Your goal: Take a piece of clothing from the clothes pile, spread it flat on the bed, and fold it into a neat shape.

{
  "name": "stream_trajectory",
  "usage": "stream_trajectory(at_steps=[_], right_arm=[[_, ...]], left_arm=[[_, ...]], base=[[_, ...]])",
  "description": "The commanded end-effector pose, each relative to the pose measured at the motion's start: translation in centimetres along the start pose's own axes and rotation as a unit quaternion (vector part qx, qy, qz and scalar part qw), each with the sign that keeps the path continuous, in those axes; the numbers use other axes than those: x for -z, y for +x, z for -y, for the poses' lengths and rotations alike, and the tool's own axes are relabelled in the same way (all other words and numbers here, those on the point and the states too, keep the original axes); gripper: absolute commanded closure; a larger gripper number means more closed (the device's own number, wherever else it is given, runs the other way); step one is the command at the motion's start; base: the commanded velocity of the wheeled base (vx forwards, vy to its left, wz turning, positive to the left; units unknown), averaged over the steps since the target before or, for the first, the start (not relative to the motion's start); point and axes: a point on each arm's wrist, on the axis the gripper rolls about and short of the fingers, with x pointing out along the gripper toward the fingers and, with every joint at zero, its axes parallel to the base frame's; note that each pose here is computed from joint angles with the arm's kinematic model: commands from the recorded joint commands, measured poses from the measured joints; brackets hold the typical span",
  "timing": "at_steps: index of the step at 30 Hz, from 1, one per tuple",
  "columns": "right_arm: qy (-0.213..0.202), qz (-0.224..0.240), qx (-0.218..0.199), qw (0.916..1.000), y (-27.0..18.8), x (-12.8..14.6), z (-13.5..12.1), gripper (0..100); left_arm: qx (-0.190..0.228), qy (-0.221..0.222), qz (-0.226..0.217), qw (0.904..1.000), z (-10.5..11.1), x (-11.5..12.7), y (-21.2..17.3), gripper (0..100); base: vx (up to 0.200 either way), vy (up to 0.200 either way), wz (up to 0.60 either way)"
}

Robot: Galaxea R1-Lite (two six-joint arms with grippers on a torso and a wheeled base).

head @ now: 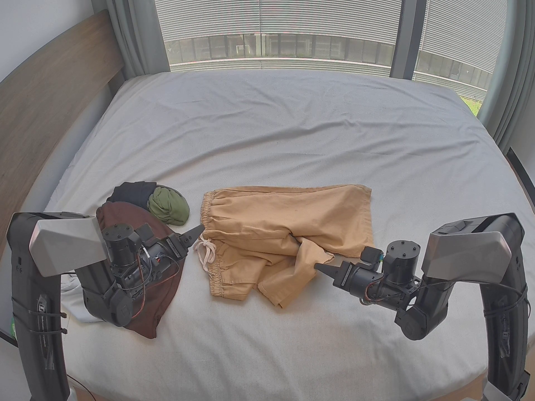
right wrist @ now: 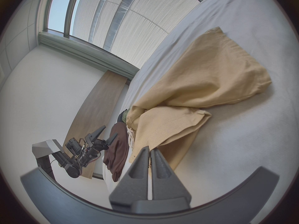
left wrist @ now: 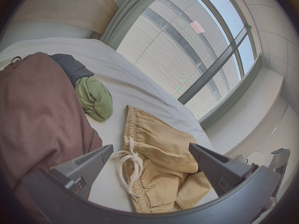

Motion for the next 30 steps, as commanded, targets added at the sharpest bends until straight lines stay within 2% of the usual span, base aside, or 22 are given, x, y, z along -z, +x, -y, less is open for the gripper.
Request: stream_trajectory(at_steps=[1, 13, 16, 22, 30], right_arm=[[-0.004, 0.005, 0.016, 0.9998, -2.2, -0.8, -0.2, 100], [0.001, 0.023, 0.064, 0.9977, -5.5, -2.3, 1.4, 100], [0.008, 0.027, 0.090, 0.9955, -6.3, -3.1, 2.4, 100], [-0.004, 0.019, 0.139, 0.9900, -7.7, -4.3, 4.1, 100], [-0.002, 0.012, 0.160, 0.9871, -8.1, -4.8, 4.8, 100]], left_arm=[[0.003, -0.001, -0.005, 1.0000, 0.3, 0.3, 0.0, 0], [0.006, -0.003, -0.015, 0.9999, 0.4, 0.9, 0.1, 0], [0.001, -0.005, -0.021, 0.9998, 0.1, 1.3, 0.1, 0], [0.001, -0.005, -0.023, 0.9997, 0.1, 1.4, 0.1, 0], [-0.001, -0.006, -0.034, 0.9994, 0.1, 2.1, 0.0, 0]], base=[[0.000, 0.000, 0.00], [0.000, 0.000, 0.00], [0.000, 0.000, 0.00], [0.000, 0.000, 0.00], [0.000, 0.000, 0.00]])
